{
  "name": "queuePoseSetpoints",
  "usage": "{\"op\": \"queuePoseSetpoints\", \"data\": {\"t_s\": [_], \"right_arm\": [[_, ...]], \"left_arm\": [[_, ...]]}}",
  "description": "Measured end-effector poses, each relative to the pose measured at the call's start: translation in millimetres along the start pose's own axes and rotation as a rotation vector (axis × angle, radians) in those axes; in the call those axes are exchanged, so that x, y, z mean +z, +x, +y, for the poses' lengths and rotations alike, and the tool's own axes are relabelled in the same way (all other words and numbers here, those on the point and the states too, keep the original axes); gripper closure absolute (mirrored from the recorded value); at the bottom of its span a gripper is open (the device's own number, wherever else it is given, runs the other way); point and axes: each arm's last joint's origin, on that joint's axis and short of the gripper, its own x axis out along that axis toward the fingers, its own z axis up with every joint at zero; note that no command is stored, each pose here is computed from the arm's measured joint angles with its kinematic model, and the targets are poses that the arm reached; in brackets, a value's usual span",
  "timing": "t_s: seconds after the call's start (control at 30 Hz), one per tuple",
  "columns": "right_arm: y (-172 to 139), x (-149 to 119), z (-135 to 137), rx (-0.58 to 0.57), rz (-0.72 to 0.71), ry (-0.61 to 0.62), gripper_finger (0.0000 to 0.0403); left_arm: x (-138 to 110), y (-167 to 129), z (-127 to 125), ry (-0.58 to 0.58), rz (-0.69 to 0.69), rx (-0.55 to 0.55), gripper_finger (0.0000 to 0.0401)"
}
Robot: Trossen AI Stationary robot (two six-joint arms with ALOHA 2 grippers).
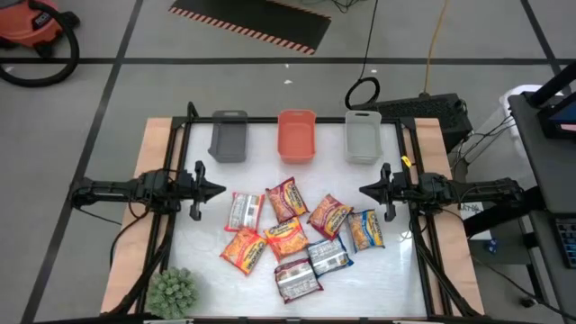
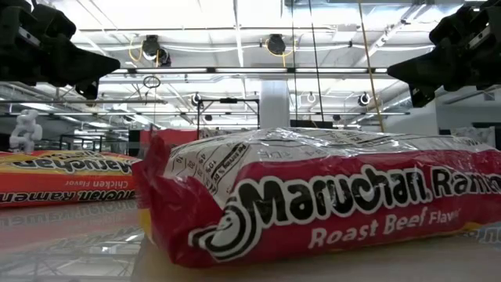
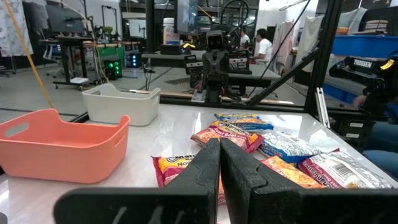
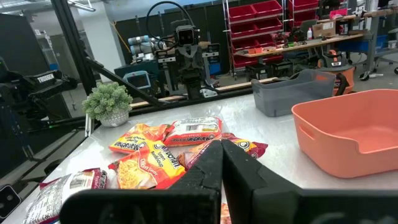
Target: Sort Maruchan noodles
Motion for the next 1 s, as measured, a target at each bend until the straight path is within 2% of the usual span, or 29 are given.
{"op": "queuePoseSetpoints", "data": {"t_s": [0.83,1.0], "right_arm": [[0.0,0.0,0.0,0.000,0.000,-0.001,0.0403],[0.0,0.4,0.0,0.000,-0.004,-0.140,0.0403]], "left_arm": [[-0.1,0.0,0.0,0.000,0.001,0.001,0.0382],[-0.2,0.0,0.0,0.000,0.001,0.002,0.0382]]}}
